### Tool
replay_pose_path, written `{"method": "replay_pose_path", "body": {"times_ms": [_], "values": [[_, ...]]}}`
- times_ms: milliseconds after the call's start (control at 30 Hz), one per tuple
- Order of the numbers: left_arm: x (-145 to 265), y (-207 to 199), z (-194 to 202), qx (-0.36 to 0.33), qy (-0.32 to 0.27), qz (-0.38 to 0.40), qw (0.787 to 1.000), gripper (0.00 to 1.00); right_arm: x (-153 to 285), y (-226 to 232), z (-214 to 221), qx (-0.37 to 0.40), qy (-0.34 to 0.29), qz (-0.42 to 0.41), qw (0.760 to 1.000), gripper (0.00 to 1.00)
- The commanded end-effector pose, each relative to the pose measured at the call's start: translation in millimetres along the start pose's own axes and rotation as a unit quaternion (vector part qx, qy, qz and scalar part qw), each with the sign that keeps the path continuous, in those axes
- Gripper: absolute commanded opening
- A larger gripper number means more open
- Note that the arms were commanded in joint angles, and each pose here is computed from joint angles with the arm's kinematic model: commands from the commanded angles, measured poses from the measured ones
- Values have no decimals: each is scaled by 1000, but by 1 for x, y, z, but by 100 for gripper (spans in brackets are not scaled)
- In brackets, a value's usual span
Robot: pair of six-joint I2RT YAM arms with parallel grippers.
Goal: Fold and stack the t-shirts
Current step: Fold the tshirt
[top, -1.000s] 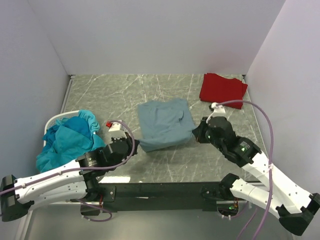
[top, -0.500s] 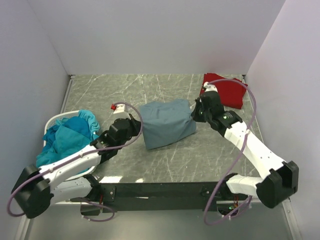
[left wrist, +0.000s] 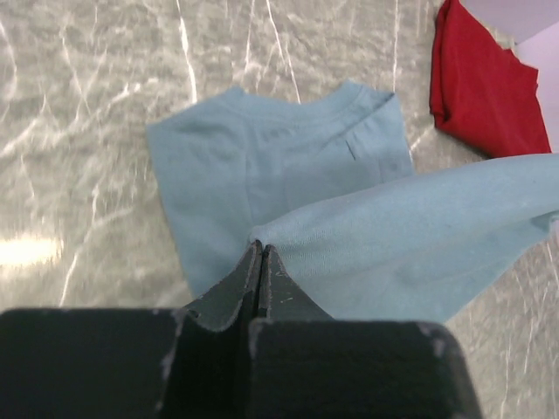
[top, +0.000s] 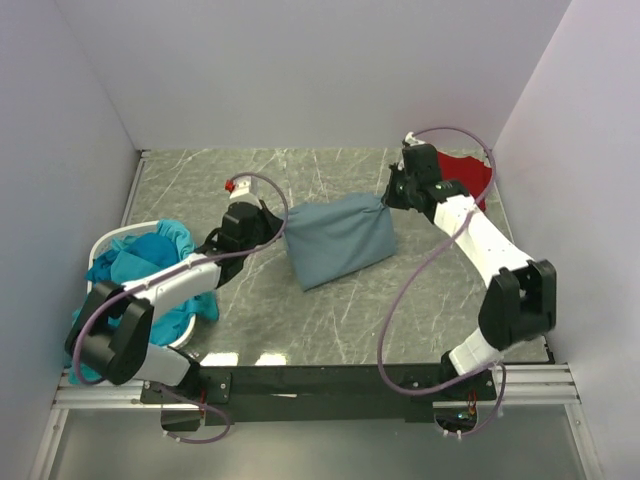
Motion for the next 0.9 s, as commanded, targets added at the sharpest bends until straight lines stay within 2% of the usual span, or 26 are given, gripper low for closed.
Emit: {"method": "replay_pose_path", "body": {"times_ms": [0,167,433,767,800,833,867], "values": [[-16,-11,-23,-3,-14,29,999,0,-10,-1,-37,13,-38,-11,999,0],[-37,4,-28,6,-2,10,1000,0,-34,-1,-55,20,-28,-9,999,0],[-67,29,-26,16,17,-18,1000,0,-87,-4,-52,19,19,-10,1000,0],[-102,48,-39,17,23,-32,999,0,-132,-9,-62,16,38,-9,999,0],[-107,48,-42,17,23,-32,999,1,-138,-11,-59,14,48,-16,999,18],[-109,50,-44,17,22,-36,999,17,-138,-9,-65,15,42,-21,999,30],[-110,51,-47,15,19,-39,999,31,-139,-10,-66,15,42,-25,999,48]]}}
Point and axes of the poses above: each gripper's point midway between its finger pads, its own x axis back along the fingers, its own y axis along the line the jaws close on, z = x × y, the point moved 6 cm from there along x, back along the fingers, and after that the axes turned 9 degrees about x, right-handed, at the moved point
